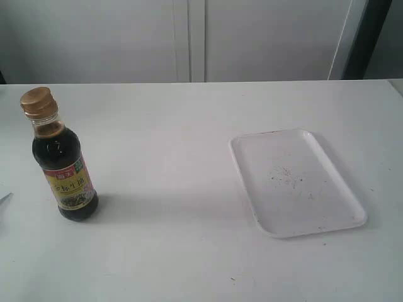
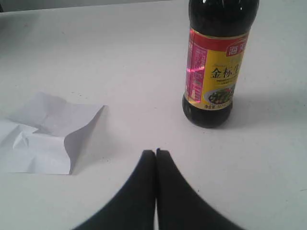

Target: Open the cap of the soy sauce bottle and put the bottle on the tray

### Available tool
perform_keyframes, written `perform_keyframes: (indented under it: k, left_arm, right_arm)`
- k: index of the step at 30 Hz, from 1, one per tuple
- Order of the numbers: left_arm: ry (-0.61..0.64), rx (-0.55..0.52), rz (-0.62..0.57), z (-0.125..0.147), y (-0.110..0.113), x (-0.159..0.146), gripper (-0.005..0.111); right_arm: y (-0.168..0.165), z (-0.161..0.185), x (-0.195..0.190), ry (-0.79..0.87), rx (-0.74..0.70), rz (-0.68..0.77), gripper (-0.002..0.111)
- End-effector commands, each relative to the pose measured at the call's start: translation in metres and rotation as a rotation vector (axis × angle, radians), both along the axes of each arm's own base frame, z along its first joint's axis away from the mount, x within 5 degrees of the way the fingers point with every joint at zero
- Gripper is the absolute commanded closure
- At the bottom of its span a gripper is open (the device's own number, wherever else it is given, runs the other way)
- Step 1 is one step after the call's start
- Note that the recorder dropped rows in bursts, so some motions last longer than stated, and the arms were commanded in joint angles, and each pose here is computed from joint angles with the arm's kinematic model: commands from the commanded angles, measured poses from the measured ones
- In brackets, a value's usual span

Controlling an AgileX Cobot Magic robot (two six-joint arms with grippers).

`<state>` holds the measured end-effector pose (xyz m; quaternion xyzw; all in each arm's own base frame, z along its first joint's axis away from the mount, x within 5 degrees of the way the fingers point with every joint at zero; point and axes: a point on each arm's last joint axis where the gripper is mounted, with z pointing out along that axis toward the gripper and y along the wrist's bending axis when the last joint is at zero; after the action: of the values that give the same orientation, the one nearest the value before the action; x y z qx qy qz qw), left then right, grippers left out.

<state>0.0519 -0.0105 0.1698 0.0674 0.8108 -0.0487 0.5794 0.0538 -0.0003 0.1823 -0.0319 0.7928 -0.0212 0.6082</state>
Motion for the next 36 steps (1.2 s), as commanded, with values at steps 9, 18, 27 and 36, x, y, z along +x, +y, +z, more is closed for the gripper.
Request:
perform_keyframes:
  k: [9,18,27,36]
  left_arm:
    - [-0.250,-0.135,0.053,0.023,0.002,0.005,0.107]
    - [-0.458,-0.207,0.081,0.043,0.005,0.004,0.107]
    - [-0.556,-0.144,0.067,0.089,0.005,0.005,0.107]
    - [-0.529,-0.062,0.033,0.120,-0.002,0.040,0.107]
  right_arm:
    - [0.000,0.000,0.000,-0.008,-0.002,0.005,0.108]
    - [0.000,0.000,0.000,-0.008,-0.002,0.005,0.108]
    - [0.000,0.000,0.000,-0.008,-0.002,0.005,0.108]
    - [0.000,0.000,0.000,-0.008,-0.002,0.005,0.108]
